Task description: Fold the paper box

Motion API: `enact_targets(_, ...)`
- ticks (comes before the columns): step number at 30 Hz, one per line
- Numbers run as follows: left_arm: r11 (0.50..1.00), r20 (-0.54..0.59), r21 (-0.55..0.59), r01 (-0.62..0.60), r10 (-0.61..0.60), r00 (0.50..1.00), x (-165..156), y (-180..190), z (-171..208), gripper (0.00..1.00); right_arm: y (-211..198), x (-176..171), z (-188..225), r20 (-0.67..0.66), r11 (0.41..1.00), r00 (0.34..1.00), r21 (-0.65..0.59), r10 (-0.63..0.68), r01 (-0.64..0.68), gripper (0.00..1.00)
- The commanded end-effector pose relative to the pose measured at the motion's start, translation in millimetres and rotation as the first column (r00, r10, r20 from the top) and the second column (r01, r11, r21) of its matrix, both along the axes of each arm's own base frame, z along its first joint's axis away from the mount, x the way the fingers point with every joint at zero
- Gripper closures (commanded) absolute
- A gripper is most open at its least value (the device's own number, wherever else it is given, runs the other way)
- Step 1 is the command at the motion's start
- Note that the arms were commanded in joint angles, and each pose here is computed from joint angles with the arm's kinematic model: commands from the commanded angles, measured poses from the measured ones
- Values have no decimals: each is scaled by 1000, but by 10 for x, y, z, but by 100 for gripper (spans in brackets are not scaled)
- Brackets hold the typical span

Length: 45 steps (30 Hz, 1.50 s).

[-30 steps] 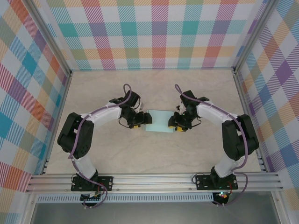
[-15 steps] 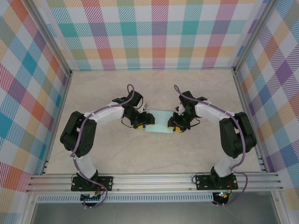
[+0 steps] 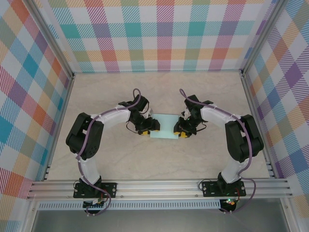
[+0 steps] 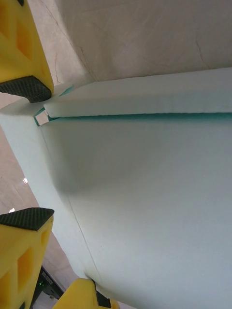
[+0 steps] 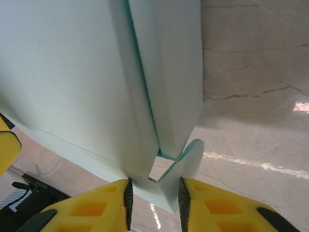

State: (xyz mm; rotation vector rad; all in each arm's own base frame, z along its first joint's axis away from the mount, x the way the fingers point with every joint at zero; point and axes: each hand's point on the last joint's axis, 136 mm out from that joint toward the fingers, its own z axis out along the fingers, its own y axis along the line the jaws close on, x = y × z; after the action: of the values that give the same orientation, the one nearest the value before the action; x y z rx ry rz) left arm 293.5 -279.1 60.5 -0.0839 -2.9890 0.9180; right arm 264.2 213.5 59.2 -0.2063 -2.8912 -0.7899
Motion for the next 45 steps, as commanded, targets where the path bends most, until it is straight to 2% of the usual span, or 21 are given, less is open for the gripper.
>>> enact_targets(1,998,7,-55,32,-31,999,-22,-134,190,36,156,104,154,29,997,1000,72,3,-5,68)
enact_targets(11,996,-6,-86,22,-23,1000,-4,-196,217,36,280,167,243,13,990,1000,140,-19,17,71)
enact_targets(18,997,-12,-71,27,-28,1000,-5,-180,140,36,228,169,158,18,995,1000,98,-7,5,71)
enact_targets(23,999,-6,-15,43,-43,999,-2,-105,25,36,118,172,38,40,1000,999,28,11,-12,73)
enact_targets(45,993,36,102,52,-56,998,121,21,-157,34,97,252,-208,153,997,986,22,66,-70,82)
